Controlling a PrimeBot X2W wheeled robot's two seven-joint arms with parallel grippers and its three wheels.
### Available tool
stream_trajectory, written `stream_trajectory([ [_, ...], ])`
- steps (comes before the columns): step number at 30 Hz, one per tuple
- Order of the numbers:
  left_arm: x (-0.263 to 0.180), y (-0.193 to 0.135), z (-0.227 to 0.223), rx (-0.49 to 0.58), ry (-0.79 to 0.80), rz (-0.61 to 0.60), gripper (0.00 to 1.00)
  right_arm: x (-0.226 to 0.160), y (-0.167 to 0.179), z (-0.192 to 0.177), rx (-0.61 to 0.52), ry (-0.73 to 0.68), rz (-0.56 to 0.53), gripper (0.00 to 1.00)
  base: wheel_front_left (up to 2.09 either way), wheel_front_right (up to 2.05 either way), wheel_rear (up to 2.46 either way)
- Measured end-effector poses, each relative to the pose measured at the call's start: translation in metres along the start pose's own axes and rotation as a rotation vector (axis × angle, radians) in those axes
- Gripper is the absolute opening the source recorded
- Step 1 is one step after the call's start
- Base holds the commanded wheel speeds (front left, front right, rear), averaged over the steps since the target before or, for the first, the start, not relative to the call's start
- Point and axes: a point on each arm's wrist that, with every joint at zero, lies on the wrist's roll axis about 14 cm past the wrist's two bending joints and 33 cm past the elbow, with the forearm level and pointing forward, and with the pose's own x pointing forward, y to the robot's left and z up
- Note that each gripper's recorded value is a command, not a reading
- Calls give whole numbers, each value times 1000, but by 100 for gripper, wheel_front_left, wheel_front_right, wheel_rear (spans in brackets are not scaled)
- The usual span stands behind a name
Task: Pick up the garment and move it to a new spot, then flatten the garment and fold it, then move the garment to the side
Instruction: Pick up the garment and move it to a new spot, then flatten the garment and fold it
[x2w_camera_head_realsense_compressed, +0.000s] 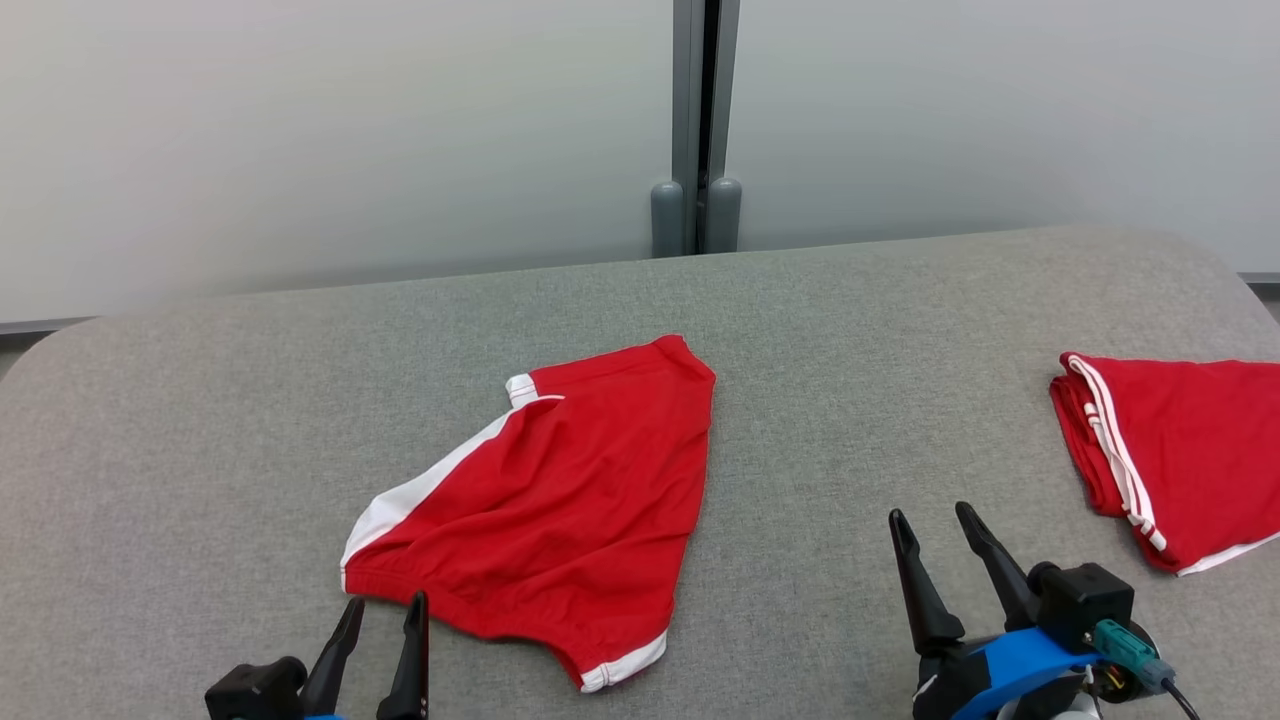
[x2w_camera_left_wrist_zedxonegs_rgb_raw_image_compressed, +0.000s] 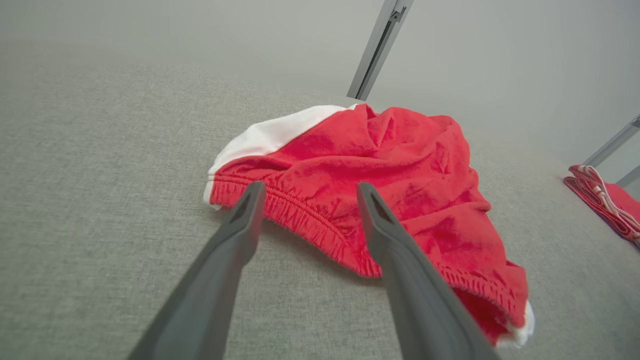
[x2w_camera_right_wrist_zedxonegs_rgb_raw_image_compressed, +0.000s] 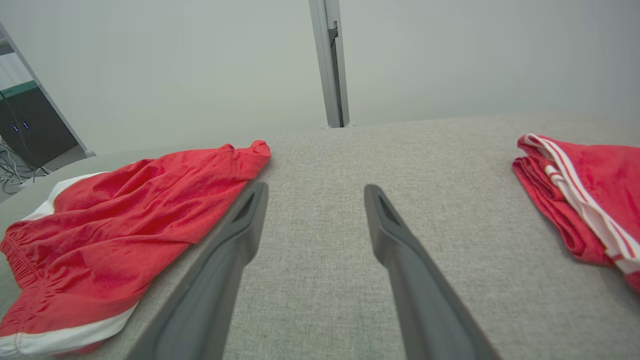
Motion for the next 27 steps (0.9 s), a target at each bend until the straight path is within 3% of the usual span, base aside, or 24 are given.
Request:
stream_trajectory([
  [18, -17, 3, 6, 29, -57, 51, 100, -4, 19, -7, -15, 22, 57, 100, 0, 0, 0],
  [22, -22, 5, 3, 18, -54, 63, 100, 2, 54, -12, -46, 37, 171, 100, 0, 0, 0],
  [27, -32, 15, -2, -3, -46, 101, 100, 11, 127, -17, -97, 54, 411, 100, 0, 0, 0],
])
